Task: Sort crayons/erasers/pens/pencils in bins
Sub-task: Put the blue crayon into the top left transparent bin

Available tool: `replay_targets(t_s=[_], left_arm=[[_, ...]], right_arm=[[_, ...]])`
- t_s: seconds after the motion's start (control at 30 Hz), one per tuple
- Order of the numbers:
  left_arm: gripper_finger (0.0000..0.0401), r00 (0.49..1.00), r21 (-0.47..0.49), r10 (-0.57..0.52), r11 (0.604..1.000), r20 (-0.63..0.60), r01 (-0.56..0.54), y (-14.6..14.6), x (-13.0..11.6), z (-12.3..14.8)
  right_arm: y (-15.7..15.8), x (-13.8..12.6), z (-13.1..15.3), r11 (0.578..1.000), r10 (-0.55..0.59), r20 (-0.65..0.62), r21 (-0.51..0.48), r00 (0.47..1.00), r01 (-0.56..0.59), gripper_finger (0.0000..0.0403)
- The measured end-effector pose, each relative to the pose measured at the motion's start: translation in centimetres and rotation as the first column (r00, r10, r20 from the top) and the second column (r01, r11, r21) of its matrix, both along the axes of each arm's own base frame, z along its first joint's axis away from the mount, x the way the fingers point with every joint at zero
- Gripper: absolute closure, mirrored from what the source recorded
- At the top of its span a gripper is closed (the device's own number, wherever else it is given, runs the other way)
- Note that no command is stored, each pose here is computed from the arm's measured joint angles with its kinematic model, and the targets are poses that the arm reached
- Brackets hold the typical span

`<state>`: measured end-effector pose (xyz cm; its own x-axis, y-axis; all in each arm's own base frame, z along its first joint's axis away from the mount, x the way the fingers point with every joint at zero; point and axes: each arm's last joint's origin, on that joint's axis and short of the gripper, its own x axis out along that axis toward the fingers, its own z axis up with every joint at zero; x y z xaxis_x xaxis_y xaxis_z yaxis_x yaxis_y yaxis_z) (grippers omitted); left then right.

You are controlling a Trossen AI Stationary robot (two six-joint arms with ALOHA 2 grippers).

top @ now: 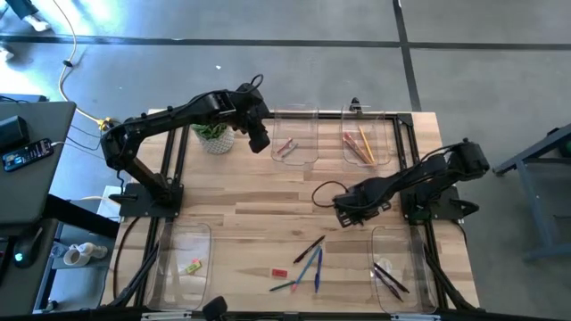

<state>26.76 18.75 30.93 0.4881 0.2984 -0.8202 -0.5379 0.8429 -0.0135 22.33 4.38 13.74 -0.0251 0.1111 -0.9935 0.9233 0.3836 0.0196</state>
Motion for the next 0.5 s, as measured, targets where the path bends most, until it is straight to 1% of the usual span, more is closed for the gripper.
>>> replay_targets(t_s=[0.17, 0.4, 0.5], left_arm=[[0.0327, 1.000, -0.001, 0.000, 1.000, -0.002, 0.000, 0.00, -0.02, -0.02], [0.0327, 1.000, -0.014, -0.003, 1.000, -0.017, 0.003, -0.08, -0.14, -0.14], [0.0327, 0.998, -0.015, -0.026, 1.000, -0.053, 0.026, 0.02, -0.53, -0.30]], right_arm=[[0.29, 0.28, -0.56, 1.000, -0.014, -0.018, -0.001, 1.000, 0.014, 0.0287], [0.35, 0.39, -0.62, 0.999, -0.048, -0.012, 0.002, 0.999, 0.048, 0.0347], [0.36, 0.39, -0.64, 0.999, -0.048, -0.011, 0.005, 0.999, 0.048, 0.0368]])
